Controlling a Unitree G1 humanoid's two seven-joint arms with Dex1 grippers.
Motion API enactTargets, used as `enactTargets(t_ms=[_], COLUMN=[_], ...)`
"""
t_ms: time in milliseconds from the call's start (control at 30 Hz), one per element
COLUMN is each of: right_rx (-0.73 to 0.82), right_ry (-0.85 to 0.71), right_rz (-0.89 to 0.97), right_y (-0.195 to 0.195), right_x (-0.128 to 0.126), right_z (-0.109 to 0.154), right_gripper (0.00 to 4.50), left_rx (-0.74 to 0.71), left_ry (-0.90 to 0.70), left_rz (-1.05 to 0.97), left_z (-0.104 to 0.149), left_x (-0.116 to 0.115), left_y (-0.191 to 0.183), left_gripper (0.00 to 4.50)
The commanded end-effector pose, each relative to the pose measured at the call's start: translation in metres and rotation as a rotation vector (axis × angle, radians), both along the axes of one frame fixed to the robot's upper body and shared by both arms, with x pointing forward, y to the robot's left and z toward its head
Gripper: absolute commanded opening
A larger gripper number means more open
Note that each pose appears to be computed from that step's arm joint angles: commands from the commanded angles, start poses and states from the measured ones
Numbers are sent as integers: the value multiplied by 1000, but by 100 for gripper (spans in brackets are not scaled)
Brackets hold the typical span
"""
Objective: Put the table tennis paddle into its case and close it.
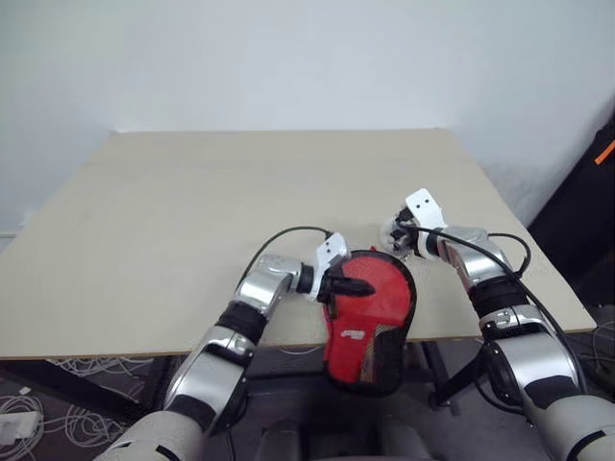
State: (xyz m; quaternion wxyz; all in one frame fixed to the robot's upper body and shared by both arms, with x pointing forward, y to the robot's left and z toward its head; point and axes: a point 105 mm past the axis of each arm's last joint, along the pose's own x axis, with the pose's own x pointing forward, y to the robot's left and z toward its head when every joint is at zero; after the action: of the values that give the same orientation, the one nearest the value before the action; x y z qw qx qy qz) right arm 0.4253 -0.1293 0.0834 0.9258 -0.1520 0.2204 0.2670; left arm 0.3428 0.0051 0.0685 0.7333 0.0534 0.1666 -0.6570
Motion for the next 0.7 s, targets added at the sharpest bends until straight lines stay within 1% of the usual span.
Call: enactTargets(t_ms=[33,133,467,700], right_rx=[28,38,46,22], right_ry=[-53,-66,-84,-97], right_rz=[2,-15,-56,-131], right_y=[6,7,0,-21], right_x=[3,3,0,4], right_z=[16,18,19,21], right_gripper=[47,47,47,47], left_rx=[2,27,69,96], left_ry=[-53,-49,-16,8], left_rz=[35,37,0,-12], left_z=[6,-2,-16,-25], left_x=[12,13,6,2], left_y=[-3,-4,3,9], left_gripper=[0,0,0,0])
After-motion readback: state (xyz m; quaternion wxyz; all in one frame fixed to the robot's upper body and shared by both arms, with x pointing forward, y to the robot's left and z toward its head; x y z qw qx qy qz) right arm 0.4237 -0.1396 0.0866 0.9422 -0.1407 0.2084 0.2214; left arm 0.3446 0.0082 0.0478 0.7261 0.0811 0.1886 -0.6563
